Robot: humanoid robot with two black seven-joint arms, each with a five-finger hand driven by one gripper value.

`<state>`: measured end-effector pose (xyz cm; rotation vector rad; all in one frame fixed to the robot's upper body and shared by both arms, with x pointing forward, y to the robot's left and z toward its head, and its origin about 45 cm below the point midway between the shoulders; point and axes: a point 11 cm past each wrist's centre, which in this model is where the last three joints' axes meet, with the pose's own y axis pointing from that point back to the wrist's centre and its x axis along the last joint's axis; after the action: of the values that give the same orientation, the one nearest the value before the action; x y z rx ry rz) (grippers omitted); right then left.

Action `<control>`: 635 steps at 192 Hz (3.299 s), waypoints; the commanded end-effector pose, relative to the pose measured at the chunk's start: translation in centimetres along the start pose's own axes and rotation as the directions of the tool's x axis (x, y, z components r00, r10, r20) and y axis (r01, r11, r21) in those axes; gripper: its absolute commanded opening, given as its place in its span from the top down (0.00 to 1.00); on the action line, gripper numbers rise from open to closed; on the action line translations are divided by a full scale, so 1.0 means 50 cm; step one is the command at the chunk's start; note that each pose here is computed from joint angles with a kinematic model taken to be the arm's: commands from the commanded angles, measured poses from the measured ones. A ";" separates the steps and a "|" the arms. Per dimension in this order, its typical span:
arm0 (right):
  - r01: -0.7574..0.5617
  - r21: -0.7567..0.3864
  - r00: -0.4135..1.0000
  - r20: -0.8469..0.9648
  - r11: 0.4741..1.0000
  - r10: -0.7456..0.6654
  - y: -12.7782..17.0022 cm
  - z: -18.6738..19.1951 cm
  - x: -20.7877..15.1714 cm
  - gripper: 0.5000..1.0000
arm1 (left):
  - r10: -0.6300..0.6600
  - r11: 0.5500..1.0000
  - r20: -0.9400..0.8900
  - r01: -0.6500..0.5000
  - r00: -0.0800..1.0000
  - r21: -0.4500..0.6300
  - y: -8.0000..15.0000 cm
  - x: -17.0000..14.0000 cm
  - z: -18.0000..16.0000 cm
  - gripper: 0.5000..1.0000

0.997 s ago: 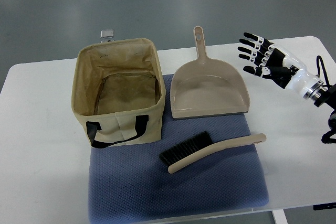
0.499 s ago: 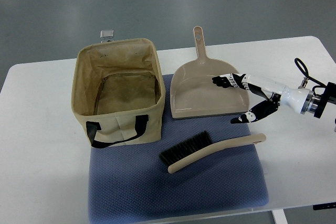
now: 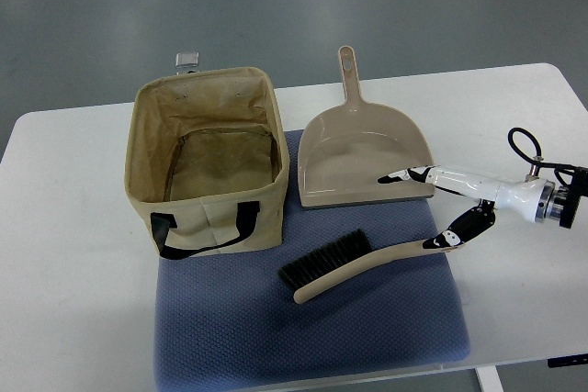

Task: Put pink broom in yellow bag with right hand
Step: 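Reach the right hand down toward the beige brush handle, then close the right hand around the brush handle and lift it, then carry the brush up over the dustpan toward the canvas bag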

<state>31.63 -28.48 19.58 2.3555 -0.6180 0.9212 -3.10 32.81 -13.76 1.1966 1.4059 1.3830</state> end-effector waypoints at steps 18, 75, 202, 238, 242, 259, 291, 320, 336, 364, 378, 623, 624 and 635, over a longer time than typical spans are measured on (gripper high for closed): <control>0.012 0.000 0.999 -0.039 1.000 -0.012 -0.003 -0.002 -0.023 0.15 | -0.001 1.000 0.000 0.001 1.000 -0.002 0.000 -0.001 0.001 0.00; 0.042 -0.006 0.992 -0.121 0.999 -0.042 -0.005 -0.001 -0.060 0.26 | 0.001 1.000 -0.001 -0.001 1.000 0.001 0.000 0.001 -0.001 0.00; 0.032 -0.064 0.971 -0.233 0.997 -0.046 -0.013 0.010 -0.102 0.58 | 0.001 1.000 0.001 -0.001 1.000 -0.001 0.000 0.001 0.001 0.00; 0.047 -0.059 0.971 -0.233 0.997 -0.059 -0.015 0.009 -0.115 0.61 | -0.001 1.000 0.000 0.001 1.000 -0.001 0.000 -0.001 0.001 0.00; 0.048 -0.059 0.971 -0.232 0.997 -0.060 -0.016 0.008 -0.117 0.61 | 0.000 1.000 -0.001 0.000 1.000 -0.001 0.000 0.000 -0.001 0.00; 0.053 -0.054 0.971 -0.229 0.997 -0.064 -0.020 0.006 -0.125 0.61 | 0.001 1.000 -0.001 -0.001 1.000 0.001 0.000 0.001 -0.001 0.00; 0.064 -0.052 0.968 -0.239 0.997 -0.074 -0.023 0.005 -0.133 0.71 | 0.001 1.000 -0.001 -0.001 1.000 -0.001 0.000 0.001 0.000 0.00; 0.055 -0.058 0.968 -0.243 0.997 -0.067 -0.024 0.006 -0.132 1.00 | 0.001 1.000 -0.001 -0.001 1.000 -0.001 0.000 0.001 0.001 0.00; 0.030 -0.067 0.966 -0.254 0.997 -0.046 -0.023 0.009 -0.125 1.00 | 0.001 1.000 -0.001 -0.001 1.000 -0.002 0.000 0.001 0.001 0.00; -0.011 -0.067 0.962 -0.274 0.998 -0.008 -0.018 0.011 -0.107 1.00 | 0.001 1.000 -0.001 -0.001 1.000 -0.001 0.000 0.001 0.000 0.00; -0.052 -0.066 0.955 -0.295 0.996 0.030 -0.013 0.014 -0.084 1.00 | 0.002 1.000 -0.001 -0.002 1.000 -0.002 0.000 0.001 0.001 0.00; -0.267 0.269 0.694 -0.612 0.925 0.378 -0.219 -0.295 0.357 1.00 | 0.001 1.000 -0.001 -0.001 1.000 -0.002 0.000 0.000 0.001 0.00; -0.263 0.270 0.698 -0.610 0.926 0.376 -0.223 -0.295 0.353 1.00 | -0.001 1.000 0.000 0.001 1.000 -0.002 0.000 -0.001 0.001 0.00; -0.252 0.277 0.703 -0.606 0.927 0.372 -0.240 -0.299 0.338 1.00 | 0.001 1.000 -0.001 -0.001 1.000 -0.002 0.000 0.001 0.001 0.00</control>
<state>42.92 -16.00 38.72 1.8360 -0.7017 1.9113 -3.07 32.84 -13.76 1.1960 1.4048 1.3841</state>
